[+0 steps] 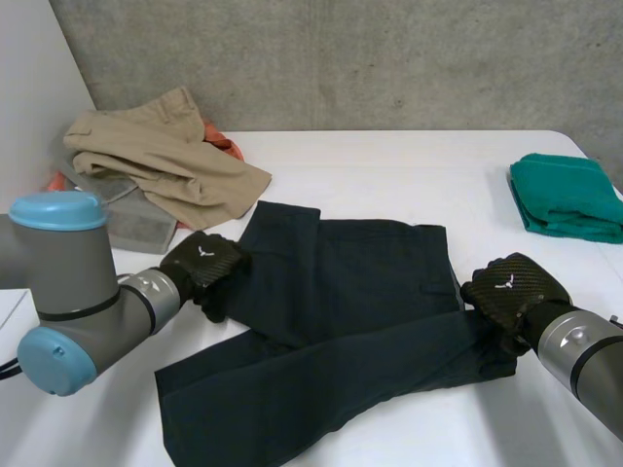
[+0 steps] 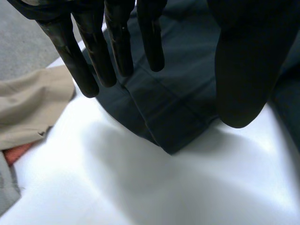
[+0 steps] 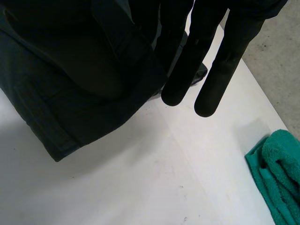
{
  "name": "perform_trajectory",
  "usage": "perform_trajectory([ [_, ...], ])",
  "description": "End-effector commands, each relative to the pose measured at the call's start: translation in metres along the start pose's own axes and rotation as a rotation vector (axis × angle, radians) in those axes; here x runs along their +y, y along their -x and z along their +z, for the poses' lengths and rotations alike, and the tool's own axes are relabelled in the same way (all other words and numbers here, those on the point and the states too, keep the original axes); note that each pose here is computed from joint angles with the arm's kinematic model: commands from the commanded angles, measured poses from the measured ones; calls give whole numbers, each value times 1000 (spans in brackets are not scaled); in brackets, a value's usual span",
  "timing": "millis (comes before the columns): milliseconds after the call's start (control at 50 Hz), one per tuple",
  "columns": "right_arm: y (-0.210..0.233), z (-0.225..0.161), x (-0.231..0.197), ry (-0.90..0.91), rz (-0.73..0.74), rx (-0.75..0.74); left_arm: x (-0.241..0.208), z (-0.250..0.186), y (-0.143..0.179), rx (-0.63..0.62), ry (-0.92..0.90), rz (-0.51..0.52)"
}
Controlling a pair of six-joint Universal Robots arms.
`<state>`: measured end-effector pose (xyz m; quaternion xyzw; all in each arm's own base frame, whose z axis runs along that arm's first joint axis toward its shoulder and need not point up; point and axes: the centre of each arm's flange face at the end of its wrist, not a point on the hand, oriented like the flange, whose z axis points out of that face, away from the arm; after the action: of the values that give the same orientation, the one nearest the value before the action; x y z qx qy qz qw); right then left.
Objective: Fold the laundry.
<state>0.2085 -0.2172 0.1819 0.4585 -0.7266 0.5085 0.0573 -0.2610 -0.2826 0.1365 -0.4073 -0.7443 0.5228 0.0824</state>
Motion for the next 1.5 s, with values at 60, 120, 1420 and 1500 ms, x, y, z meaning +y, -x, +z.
perform_trajectory([
  [60,1,4,2,1,0,2,11,12,-3,3,28,-3],
  [120,0,5,1,-7,-3,10,12,15,-1,-7,30,-2],
  [1420,0,51,-19,-90,236,88,22,-151,-130,34,183,-165],
  [1500,-1,52,-19,-91,236,90,22,-142,-131,32,181,-165],
])
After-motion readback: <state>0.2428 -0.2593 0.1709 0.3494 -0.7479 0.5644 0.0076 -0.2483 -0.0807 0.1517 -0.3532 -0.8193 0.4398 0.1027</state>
